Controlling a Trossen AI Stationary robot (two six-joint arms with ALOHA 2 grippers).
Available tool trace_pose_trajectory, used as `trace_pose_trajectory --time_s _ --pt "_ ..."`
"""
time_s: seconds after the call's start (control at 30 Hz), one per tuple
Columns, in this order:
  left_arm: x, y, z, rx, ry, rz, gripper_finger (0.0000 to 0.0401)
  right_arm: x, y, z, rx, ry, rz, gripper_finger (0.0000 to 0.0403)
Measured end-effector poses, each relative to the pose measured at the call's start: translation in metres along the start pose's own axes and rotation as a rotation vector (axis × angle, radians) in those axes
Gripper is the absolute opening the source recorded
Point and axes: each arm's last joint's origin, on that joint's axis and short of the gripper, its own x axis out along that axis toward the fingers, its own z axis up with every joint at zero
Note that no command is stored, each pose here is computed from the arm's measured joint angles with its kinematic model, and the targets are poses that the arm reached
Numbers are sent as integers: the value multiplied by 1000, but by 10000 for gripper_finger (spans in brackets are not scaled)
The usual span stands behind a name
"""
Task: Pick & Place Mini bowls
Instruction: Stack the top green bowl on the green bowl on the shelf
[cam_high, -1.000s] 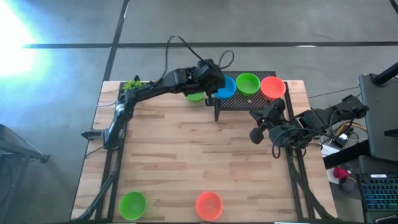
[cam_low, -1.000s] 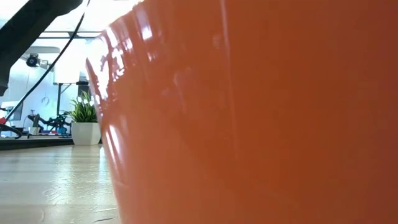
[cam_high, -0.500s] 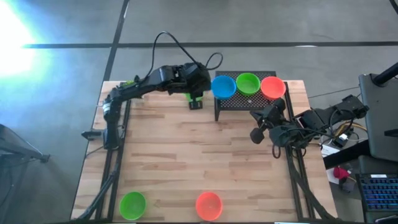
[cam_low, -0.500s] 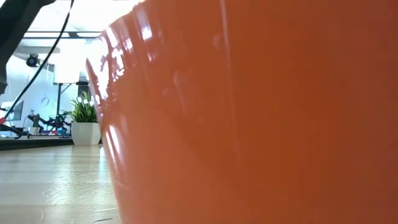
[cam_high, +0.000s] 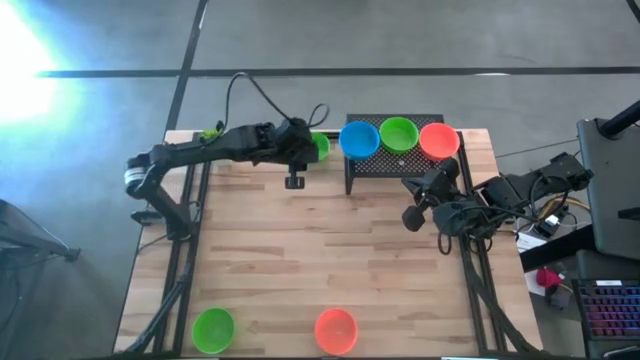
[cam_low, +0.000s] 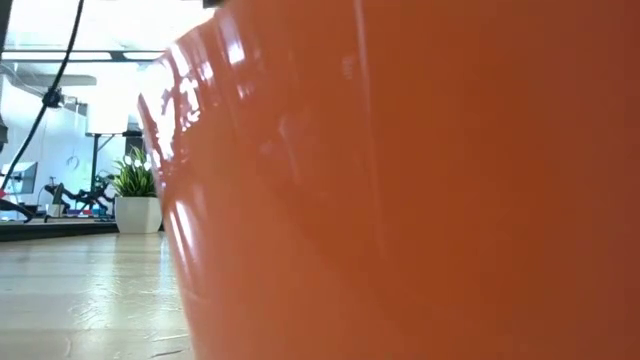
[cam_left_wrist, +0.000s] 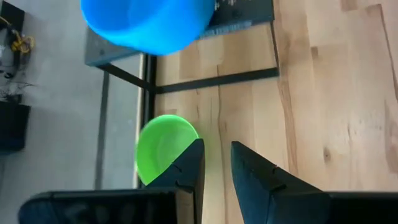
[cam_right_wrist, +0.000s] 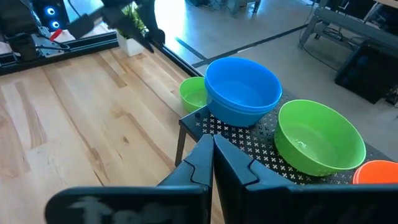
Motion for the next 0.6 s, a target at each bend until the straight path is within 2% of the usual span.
trace_pose_trajectory --time_s 0.27,0.6 --pt "39 1 -49 -73 2 3 74 0 0 0 3 -1 1 8" --pt "72 11 -77 -139 -19 -33 74 -1 -1 0 9 -3 3 8"
